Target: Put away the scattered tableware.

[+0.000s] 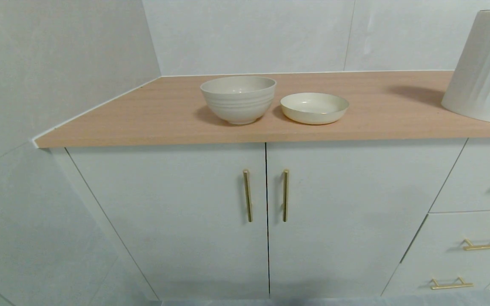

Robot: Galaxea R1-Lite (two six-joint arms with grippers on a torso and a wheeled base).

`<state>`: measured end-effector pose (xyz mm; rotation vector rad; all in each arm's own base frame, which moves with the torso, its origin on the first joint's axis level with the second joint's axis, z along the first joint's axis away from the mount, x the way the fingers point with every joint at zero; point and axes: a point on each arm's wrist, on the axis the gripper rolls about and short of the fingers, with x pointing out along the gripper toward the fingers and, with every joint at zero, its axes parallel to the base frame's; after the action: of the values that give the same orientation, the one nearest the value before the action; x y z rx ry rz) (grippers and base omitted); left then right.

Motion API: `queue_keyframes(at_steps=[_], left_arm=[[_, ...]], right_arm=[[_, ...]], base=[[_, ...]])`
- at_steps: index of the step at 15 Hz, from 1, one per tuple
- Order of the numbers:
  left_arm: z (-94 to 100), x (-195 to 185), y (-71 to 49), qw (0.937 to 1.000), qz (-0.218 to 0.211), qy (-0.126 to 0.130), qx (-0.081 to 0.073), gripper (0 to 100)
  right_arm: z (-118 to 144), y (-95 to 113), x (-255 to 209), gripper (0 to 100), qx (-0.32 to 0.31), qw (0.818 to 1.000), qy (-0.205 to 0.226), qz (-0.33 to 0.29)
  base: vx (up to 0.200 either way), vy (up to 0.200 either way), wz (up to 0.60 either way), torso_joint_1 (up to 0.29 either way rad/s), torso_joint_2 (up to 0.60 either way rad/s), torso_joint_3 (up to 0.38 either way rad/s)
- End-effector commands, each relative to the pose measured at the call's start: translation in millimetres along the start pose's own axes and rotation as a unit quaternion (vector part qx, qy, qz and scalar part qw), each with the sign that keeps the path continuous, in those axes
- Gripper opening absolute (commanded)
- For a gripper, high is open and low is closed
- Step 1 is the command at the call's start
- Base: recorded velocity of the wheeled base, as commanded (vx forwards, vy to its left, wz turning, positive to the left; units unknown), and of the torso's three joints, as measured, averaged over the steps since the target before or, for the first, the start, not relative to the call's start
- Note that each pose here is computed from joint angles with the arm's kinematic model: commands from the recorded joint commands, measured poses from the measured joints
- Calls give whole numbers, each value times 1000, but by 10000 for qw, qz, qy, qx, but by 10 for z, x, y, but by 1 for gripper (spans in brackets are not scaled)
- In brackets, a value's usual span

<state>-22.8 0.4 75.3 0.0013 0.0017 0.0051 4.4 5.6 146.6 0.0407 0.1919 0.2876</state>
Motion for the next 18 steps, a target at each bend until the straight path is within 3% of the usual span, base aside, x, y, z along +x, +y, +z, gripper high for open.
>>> queue_keyframes(at_steps=[1,6,11,15,18], left_arm=[[0,0,0,10000,-3,-1,1,100],[0,0,0,10000,5,-1,1,100],[0,0,0,10000,-3,-1,1,100],[0,0,0,10000,5,-1,1,100],[0,0,0,10000,5,-1,1,100]], right_arm=[[202,-41,395,100,115,9946,841,605],[545,63,1008,100,-47,9825,1288,1343],[859,400,1573,100,-125,9663,1428,2138],[996,692,2030,100,-244,9561,1519,2496],[969,791,2272,100,-206,9512,1700,2566]], base=[[0,0,0,0,0,0],[0,0,0,0,0,0],[0,0,0,0,0,0],[0,0,0,0,0,0],[0,0,0,0,0,0]])
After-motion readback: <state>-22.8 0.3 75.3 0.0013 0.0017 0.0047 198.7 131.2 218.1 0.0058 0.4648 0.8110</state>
